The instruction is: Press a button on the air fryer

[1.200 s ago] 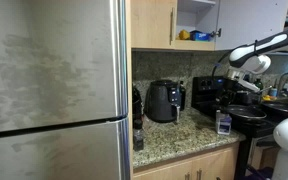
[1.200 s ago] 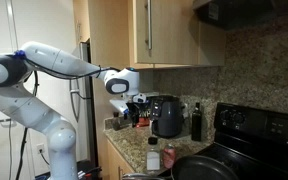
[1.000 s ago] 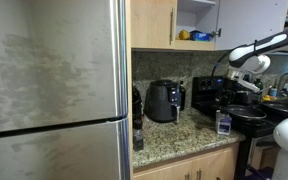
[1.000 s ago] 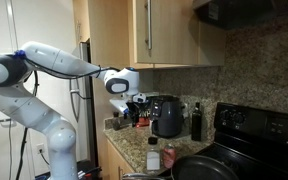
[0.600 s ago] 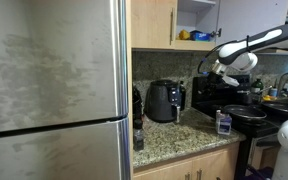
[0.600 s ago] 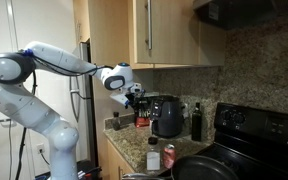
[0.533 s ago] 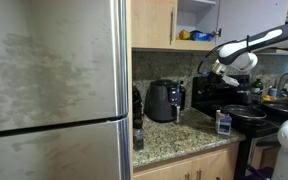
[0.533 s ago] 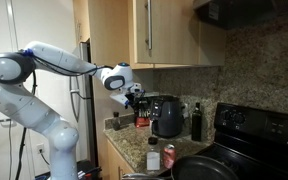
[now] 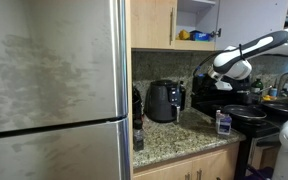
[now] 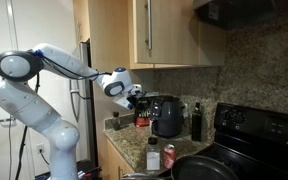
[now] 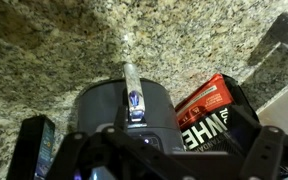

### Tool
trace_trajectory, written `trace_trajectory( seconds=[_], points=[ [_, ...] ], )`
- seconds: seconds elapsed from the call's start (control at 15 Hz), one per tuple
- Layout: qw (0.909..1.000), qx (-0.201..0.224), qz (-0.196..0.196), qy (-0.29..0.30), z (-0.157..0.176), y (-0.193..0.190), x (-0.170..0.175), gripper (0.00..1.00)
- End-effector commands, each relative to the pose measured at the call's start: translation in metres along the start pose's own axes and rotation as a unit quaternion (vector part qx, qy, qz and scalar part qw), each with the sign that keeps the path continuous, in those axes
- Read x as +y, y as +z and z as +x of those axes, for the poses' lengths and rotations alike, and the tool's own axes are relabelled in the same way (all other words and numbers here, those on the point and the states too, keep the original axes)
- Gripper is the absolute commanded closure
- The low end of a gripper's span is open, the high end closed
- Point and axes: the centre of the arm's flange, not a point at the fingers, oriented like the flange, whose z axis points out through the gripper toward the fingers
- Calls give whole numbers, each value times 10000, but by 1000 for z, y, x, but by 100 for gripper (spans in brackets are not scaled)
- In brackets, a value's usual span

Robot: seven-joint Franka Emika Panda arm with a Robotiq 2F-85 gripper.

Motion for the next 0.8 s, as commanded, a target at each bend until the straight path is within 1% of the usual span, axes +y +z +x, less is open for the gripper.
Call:
trace_trajectory(
  seconds=[0.0,0.07,0.13,0.27,0.4,0.53,0.73],
  points=[
    [9991,403,-24,-160,-1,44,-27,0],
    [9985,528,-57,-119,-1,42,-32,0],
    [9993,347,-43,-149,0,25,-24,0],
    [9989,425,-52,-165,0,33,-32,0],
    [9989,440,-54,-167,1,33,-33,0],
    [9982,529,-102,-268,4,54,-41,0],
    [9943,942,-153,-464,8,72,-59,0]
  ],
)
